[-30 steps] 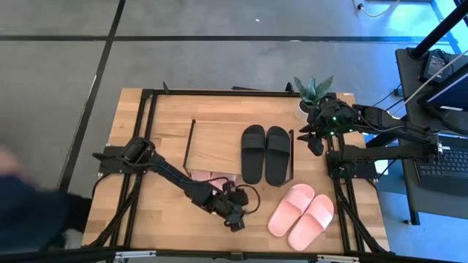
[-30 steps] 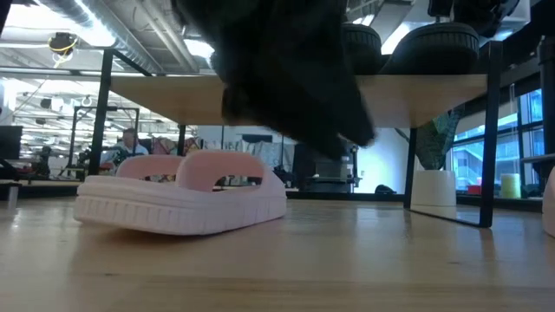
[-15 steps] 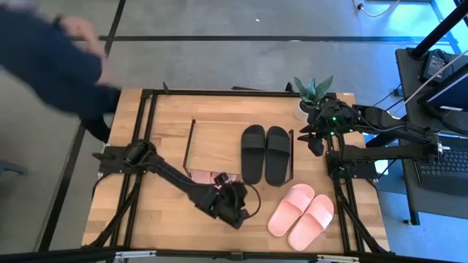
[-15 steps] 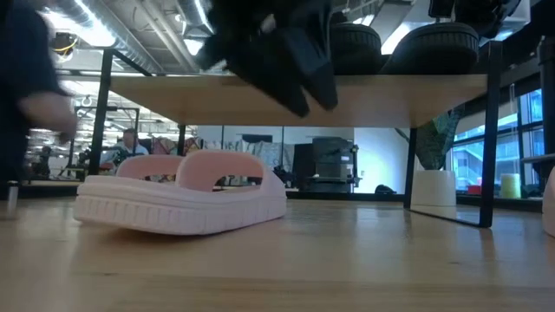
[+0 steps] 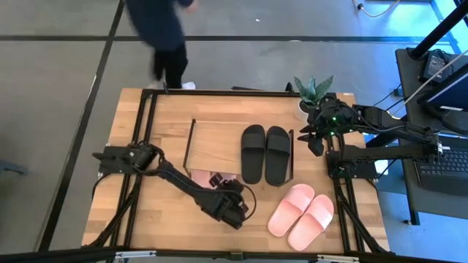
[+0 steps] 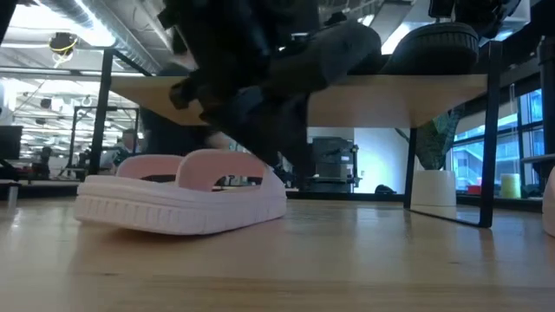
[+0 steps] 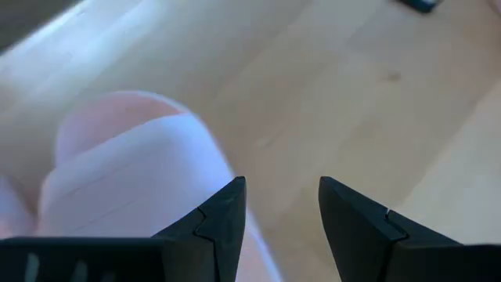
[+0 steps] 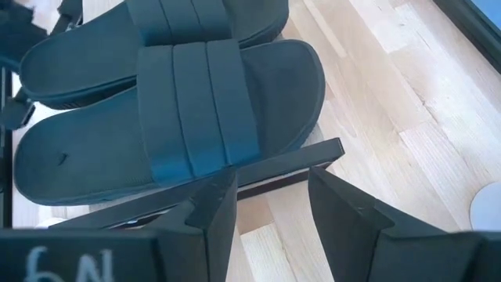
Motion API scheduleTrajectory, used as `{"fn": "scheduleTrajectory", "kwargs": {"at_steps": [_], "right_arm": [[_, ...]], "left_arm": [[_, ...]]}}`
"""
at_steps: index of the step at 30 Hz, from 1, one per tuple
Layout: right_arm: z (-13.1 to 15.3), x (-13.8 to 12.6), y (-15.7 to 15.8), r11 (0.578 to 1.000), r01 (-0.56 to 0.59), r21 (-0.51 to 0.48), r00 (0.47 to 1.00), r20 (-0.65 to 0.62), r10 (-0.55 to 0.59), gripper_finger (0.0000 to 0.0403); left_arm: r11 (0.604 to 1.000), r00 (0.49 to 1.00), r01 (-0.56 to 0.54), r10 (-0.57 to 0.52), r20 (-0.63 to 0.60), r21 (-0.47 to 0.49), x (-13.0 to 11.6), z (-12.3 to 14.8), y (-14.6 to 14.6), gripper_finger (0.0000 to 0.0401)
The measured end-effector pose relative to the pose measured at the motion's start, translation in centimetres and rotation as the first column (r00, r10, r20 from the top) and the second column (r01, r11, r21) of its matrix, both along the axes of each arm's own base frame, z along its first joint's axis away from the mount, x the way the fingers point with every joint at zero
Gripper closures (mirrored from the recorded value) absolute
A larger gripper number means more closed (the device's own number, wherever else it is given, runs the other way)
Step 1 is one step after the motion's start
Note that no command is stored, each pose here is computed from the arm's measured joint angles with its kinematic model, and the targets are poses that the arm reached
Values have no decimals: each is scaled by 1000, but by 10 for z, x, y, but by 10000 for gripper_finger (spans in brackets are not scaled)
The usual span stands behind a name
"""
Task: Pick and place slides into the shelf
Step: Put the left pink slides under the shelf
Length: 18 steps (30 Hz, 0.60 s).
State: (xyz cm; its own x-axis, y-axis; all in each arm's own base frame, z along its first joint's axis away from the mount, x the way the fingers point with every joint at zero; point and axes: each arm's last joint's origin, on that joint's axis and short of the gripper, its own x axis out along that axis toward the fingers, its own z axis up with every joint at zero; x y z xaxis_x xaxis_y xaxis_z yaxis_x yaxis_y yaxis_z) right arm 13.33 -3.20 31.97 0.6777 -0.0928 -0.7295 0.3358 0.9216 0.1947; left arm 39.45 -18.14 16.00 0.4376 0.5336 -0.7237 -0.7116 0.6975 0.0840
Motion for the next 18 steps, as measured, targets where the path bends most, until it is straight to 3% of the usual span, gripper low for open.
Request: {"fn": "scheduleTrajectory", "kwargs": {"at_steps": [10,18], "right_arm": [[0,0,0,1000,-2,-1,1000,0,2,243],[0,0,0,1000,-2,-2,1000,-1,2,244]], "left_arm": [[995,995,-104,104,-4,-3,2,-1,17,248],[996,996,-88,88,-9,2,-1,-1,12,248]]}}
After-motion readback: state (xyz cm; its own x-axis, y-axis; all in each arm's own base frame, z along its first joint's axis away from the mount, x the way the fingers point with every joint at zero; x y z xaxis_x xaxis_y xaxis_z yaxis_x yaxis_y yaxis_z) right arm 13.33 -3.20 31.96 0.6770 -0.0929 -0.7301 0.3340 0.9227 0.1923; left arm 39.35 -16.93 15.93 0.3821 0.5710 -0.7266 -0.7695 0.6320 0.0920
